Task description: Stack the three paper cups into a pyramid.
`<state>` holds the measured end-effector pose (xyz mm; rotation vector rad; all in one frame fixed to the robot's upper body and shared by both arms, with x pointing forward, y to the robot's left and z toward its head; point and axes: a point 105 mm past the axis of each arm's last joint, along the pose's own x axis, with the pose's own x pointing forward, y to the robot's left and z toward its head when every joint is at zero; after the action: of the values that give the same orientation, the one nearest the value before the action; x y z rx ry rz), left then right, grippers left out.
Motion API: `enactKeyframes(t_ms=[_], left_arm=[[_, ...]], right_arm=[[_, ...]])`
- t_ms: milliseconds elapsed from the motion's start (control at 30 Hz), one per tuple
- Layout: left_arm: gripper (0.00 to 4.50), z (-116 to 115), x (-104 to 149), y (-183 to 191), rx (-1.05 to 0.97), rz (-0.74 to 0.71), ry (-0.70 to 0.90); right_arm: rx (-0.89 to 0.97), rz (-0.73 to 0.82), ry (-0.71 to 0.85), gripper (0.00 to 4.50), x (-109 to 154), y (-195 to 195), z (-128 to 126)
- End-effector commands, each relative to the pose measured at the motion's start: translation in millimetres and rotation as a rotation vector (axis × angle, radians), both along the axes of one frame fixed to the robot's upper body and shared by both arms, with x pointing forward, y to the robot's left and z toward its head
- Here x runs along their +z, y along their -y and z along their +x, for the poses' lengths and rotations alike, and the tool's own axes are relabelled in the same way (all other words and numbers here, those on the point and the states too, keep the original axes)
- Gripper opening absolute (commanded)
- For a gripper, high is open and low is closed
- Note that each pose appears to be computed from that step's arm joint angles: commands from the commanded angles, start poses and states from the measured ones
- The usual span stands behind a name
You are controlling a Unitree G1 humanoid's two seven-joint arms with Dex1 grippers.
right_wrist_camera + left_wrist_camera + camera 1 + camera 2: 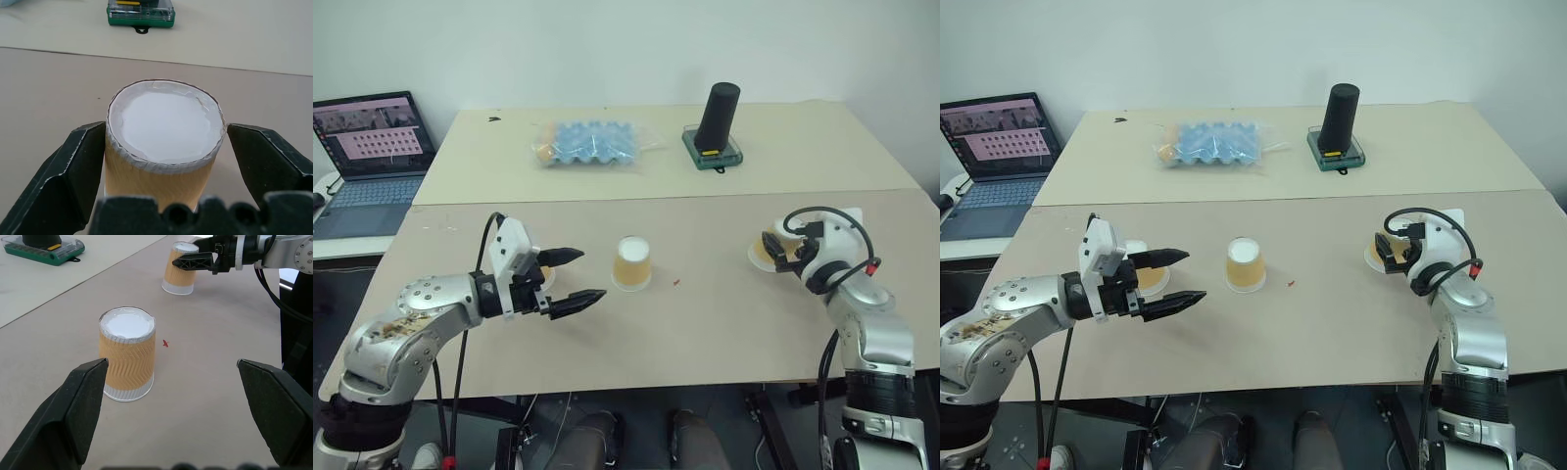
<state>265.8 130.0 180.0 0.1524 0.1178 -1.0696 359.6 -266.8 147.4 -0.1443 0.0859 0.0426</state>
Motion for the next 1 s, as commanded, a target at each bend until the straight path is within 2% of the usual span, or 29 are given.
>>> enactKeyframes(t_ms=[33, 133, 167, 333, 433, 600, 700, 833, 1000], left_arm=[[4.5, -4, 10, 0, -0.003, 0.009, 0.056], [4.5, -4, 9, 0, -0.004, 0.01, 0.056], [4.5, -4, 10, 0, -0.005, 0.01, 0.056], [4.5, -4, 9, 1, -0.007, 0.009, 0.055], [4.5, -4, 9, 1, -0.007, 0.009, 0.053], [4.5, -5, 8, 3, -0.01, 0.007, 0.046], [4.5, -5, 8, 3, -0.012, 0.007, 0.045], [4.5, -5, 8, 4, -0.014, 0.005, 0.048], [4.5, -6, 11, 5, -0.016, 0.002, 0.052]], right_arm=[[0.016, -0.011, 0.082, 3.77, 21, -3, 1], [0.045, -0.022, 0.075, 2.74, 20, -8, 0], [0.043, -0.026, 0.075, 2.59, 20, -8, 1], [0.042, -0.038, 0.097, 2.59, 27, -8, 1], [0.116, -0.043, 0.141, 2.59, 45, -17, 3], [0.56, -0.035, 0.177, 2.59, 84, -66, -14], [0.721, 0.001, 0.166, 2.59, 94, -80, -24], [1.011, -0.037, 0.075, 2.59, 85, -107, -43], [1.128, -0.122, -0.032, 2.59, 55, -119, -40]])
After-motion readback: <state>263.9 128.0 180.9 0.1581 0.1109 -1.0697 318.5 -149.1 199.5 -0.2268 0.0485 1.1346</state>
